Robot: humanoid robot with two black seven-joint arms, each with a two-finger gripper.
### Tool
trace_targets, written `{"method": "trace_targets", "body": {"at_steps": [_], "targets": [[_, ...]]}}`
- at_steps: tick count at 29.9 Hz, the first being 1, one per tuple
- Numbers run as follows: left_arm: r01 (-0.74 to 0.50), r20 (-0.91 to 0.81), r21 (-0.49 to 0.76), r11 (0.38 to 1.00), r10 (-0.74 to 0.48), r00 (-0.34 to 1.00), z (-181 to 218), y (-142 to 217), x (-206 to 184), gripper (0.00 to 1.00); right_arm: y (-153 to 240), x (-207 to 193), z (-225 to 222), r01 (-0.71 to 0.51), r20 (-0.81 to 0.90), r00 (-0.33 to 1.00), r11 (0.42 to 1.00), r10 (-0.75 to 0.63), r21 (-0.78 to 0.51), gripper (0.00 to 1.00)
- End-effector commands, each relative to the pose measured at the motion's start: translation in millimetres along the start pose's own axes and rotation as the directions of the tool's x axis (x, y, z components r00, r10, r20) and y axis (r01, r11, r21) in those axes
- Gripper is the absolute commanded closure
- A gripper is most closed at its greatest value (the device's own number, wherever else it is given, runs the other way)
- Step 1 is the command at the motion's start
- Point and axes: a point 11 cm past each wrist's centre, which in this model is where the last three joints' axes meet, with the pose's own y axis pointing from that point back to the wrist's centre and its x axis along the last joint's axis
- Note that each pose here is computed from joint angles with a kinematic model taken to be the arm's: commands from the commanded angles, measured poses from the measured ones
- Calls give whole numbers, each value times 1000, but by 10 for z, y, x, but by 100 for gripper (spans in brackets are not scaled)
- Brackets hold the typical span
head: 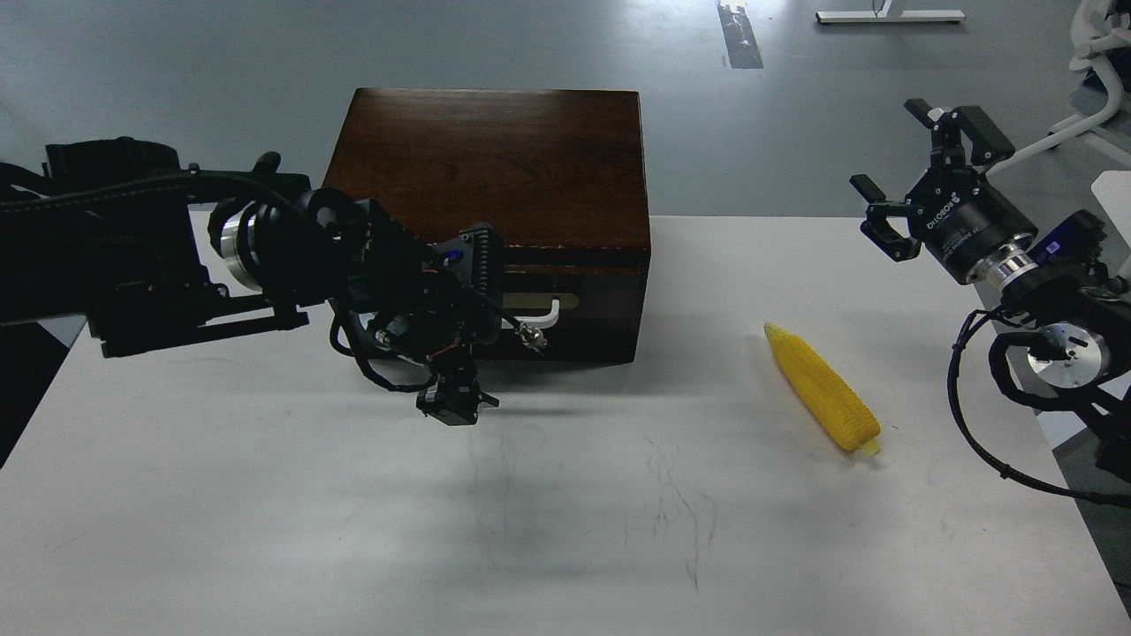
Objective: Put corn in drawer with both arms
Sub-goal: 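Pull the drawer handle toward the robot with the left gripper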
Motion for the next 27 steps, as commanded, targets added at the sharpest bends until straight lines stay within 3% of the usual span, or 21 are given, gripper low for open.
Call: {"method": "trace_targets", "body": {"at_steps": [1,17,27], "targets": [[-8,21,-22,1000,9,1000,91,3,42,2,-2,-1,4,0,0,1000,1000,0,0,0],[-56,90,-127,990,68,994,554,116,140,2,-3,-6,4,1,1,1000,1000,-1,0,0],[-83,69,-152,985,95,993,619,155,186,2,-5,-5,0,1,2,1000,1000,-1,1,0]]}}
